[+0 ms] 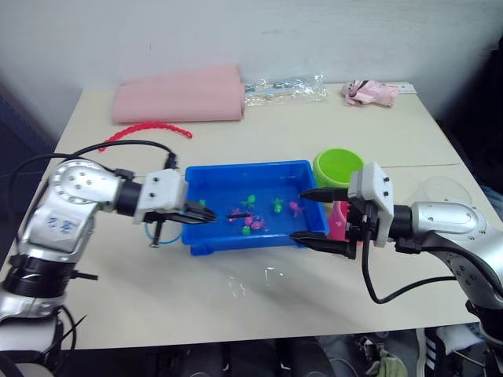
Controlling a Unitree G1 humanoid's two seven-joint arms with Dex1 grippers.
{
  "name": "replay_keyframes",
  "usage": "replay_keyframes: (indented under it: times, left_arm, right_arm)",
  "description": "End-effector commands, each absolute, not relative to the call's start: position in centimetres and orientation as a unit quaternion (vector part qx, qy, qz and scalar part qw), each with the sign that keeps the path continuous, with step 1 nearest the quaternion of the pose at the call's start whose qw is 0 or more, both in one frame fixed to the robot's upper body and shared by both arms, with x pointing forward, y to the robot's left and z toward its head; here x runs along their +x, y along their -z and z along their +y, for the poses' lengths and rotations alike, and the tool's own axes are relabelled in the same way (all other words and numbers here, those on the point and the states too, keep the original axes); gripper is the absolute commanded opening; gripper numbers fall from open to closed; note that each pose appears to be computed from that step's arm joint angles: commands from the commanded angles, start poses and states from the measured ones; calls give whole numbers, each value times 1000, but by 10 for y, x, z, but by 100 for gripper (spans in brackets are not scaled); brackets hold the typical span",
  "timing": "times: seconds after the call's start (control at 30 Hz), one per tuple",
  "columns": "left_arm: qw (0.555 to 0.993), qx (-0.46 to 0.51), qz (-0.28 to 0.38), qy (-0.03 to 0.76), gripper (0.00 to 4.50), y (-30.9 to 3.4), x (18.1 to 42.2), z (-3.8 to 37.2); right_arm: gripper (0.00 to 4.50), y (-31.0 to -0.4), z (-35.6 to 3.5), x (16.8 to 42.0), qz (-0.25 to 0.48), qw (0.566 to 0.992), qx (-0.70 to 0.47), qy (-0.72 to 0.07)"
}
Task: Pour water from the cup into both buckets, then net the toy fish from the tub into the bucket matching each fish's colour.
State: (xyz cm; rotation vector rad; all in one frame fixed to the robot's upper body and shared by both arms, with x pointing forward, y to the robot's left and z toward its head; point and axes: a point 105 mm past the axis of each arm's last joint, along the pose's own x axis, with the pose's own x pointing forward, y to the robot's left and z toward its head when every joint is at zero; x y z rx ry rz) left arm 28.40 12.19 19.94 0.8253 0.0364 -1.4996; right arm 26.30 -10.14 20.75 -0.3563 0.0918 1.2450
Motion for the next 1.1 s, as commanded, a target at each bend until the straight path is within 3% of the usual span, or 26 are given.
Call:
replay_keyframes:
  times: [0.03, 0.4, 0.77, 0.87, 1.1]
  left_arm:
    - [645, 377, 7, 665, 2, -204, 283, 102]
    - [661, 343, -9, 667, 2, -207, 283, 85]
    - [663, 332, 2, 671, 2, -202, 278, 78]
    - [659, 335, 4, 673, 0, -200, 277, 77]
    - [660, 333, 4, 674, 0, -200, 276, 75]
  right_arm:
    - [450, -214, -87, 264, 39, 786, -170, -593]
    - [450, -208, -74, 274, 39, 787, -172, -591]
    - [450, -199, -63, 268, 52, 768, -160, -618]
    - [361, -199, -62, 268, 51, 768, -151, -620]
    - [13, -197, -61, 267, 56, 764, -154, -624]
